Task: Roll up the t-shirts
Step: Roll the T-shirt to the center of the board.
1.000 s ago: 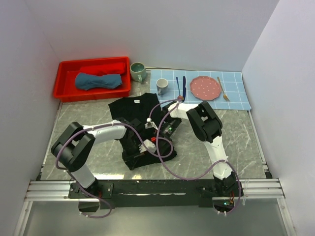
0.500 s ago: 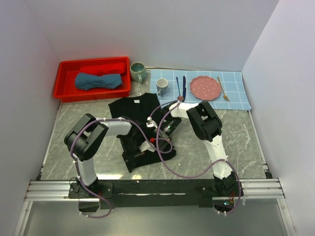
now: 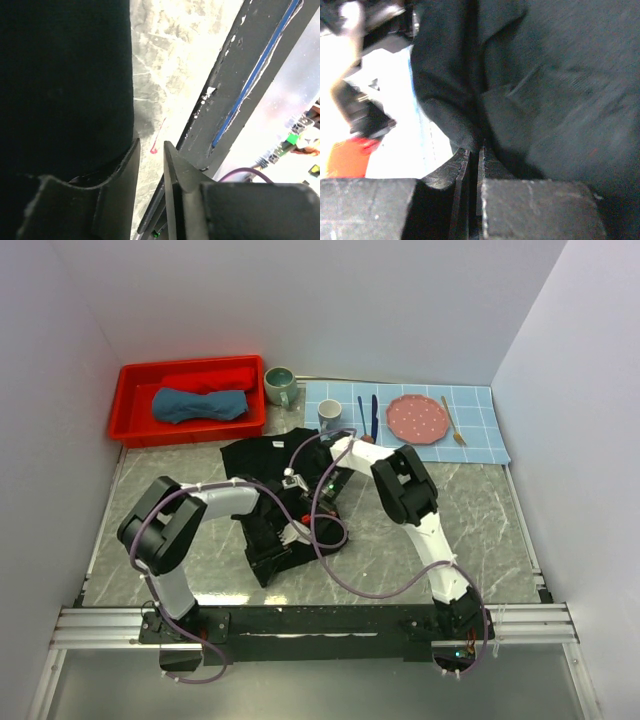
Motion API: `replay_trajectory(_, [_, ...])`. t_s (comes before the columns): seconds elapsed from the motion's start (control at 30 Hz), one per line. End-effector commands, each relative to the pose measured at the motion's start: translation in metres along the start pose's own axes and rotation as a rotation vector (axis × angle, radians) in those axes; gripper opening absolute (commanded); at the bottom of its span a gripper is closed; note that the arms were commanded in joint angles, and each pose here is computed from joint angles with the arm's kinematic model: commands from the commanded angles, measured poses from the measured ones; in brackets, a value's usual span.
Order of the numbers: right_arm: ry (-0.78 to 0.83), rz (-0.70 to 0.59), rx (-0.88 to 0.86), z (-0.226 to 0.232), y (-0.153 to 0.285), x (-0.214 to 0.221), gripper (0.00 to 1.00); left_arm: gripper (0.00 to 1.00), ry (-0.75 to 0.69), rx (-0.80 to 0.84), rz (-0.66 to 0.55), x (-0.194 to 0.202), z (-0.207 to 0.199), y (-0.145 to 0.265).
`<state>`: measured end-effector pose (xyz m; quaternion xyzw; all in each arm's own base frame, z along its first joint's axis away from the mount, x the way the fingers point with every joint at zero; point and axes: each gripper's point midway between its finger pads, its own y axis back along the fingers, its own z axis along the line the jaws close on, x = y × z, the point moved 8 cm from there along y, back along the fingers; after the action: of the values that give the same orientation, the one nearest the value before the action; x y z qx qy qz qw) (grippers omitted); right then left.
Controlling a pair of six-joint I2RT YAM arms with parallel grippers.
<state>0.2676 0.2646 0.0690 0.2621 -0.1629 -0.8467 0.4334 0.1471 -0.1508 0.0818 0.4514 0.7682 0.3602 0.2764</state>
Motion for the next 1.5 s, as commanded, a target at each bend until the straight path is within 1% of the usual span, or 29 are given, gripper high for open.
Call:
replay_trajectory(0.0, [-0.068,0.078,-0.032,-0.007,-0.009,0.004,0.0,0.31,-0.043,-0.037,-0.04,-0.001,0.0,0.009])
replay_trajectory(0.07, [-0.107,0.09,-0.032,-0.012,-0.013,0.005,0.0,0.28,-0.045,-0.029,-0.034,0.0,0.0,0.009])
replay_trajectory(0.13, [-0.113,0.087,-0.031,-0.013,-0.013,0.003,0.0,0.31,-0.031,-0.025,-0.019,0.004,-0.001,0.013])
replay_trajectory(0.2, [-0.114,0.09,-0.03,-0.013,-0.013,0.004,0.0,0.34,0.017,0.001,-0.027,0.012,-0.004,0.026])
replay_trajectory(0.23, [-0.113,0.089,-0.028,-0.014,-0.012,0.004,0.0,0.35,0.017,0.007,-0.038,0.015,-0.003,0.032])
replay_trajectory(0.27, [-0.114,0.094,-0.026,-0.014,-0.012,0.005,0.0,0.35,0.034,-0.016,-0.086,0.019,-0.001,0.046])
replay_trajectory(0.33, [-0.126,0.103,-0.024,-0.015,-0.013,0.007,0.0,0.4,0.013,-0.057,-0.13,0.024,-0.001,0.063])
replay_trajectory(0.37, [-0.131,0.109,-0.024,-0.016,-0.014,0.008,0.0,0.47,-0.014,-0.119,-0.191,0.025,-0.005,0.077])
replay_trajectory(0.43, [-0.146,0.123,-0.021,-0.018,-0.016,0.011,0.0,0.48,-0.097,-0.213,-0.278,0.016,-0.011,0.097])
replay_trajectory(0.47, [-0.156,0.128,-0.022,-0.02,-0.018,0.012,0.0,0.48,-0.149,-0.274,-0.358,0.01,-0.019,0.111])
replay_trajectory(0.5, [-0.164,0.135,-0.022,-0.021,-0.019,0.014,0.0,0.51,-0.169,-0.312,-0.431,0.002,-0.022,0.119])
replay_trajectory(0.53, [-0.17,0.136,-0.022,-0.022,-0.019,0.015,0.0,0.54,-0.144,-0.332,-0.498,-0.002,-0.026,0.122])
replay_trajectory(0.57, [-0.175,0.141,-0.024,-0.022,-0.02,0.017,0.0,0.56,-0.251,-0.413,-0.608,-0.019,-0.033,0.133])
replay_trajectory(0.6, [-0.18,0.146,-0.026,-0.022,-0.021,0.019,0.0,0.58,-0.287,-0.448,-0.649,-0.026,-0.038,0.133])
replay_trajectory(0.63, [-0.183,0.15,-0.029,-0.022,-0.022,0.02,0.0,0.59,-0.277,-0.51,-0.653,-0.027,-0.035,0.123])
replay_trajectory(0.67, [-0.183,0.15,-0.032,-0.022,-0.023,0.02,0.0,0.6,-0.403,-0.573,-0.71,-0.046,-0.049,0.121])
replay_trajectory(0.7, [-0.191,0.155,-0.034,-0.022,-0.025,0.023,0.0,0.61,-0.429,-0.625,-0.732,-0.052,-0.051,0.116])
replay_trajectory(0.73, [-0.194,0.153,-0.036,-0.022,-0.024,0.023,0.01,0.61,-0.398,-0.71,-0.709,-0.048,-0.044,0.104])
replay_trajectory(0.77, [-0.205,0.156,-0.041,-0.024,-0.026,0.023,0.01,0.61,-0.451,-0.718,-0.709,-0.053,-0.053,0.095])
replay_trajectory(0.8, [-0.21,0.151,-0.037,-0.025,-0.025,0.021,0.01,0.62,-0.476,-0.753,-0.739,-0.06,-0.055,0.093])
replay_trajectory(0.83, [-0.212,0.152,-0.036,-0.026,-0.026,0.021,0.01,0.63,-0.458,-0.79,-0.721,-0.057,-0.053,0.085])
replay_trajectory(0.87, [-0.222,0.151,-0.037,-0.028,-0.026,0.021,0.01,0.66,-0.497,-0.773,-0.705,-0.06,-0.061,0.074])
replay_trajectory(0.93, [-0.235,0.152,-0.038,-0.03,-0.028,0.021,0.01,0.68,-0.515,-0.751,-0.681,-0.06,-0.07,0.055])
replay_trajectory(1.0, [-0.243,0.15,-0.041,-0.03,-0.028,0.02,0.01,0.69,-0.527,-0.727,-0.704,-0.06,-0.074,0.05])
replay_trajectory(1.03, [-0.244,0.151,-0.042,-0.03,-0.029,0.021,0.01,0.69,-0.533,-0.718,-0.692,-0.057,-0.073,0.044])
replay_trajectory(1.2, [-0.255,0.146,-0.047,-0.032,-0.03,0.021,0.01,0.67,-0.623,-0.735,-0.58,-0.045,-0.068,0.02])
replay_trajectory(1.37, [-0.258,0.142,-0.055,-0.031,-0.031,0.021,0.01,0.61,-0.668,-0.737,-0.451,-0.036,-0.066,0.002])
replay_trajectory(1.4, [-0.264,0.142,-0.055,-0.032,-0.031,0.021,0.01,0.61,-0.665,-0.776,-0.42,-0.032,-0.061,0.002])
replay_trajectory(1.47, [-0.271,0.143,-0.054,-0.033,-0.032,0.021,0.01,0.61,-0.683,-0.795,-0.362,-0.024,-0.06,-0.005])
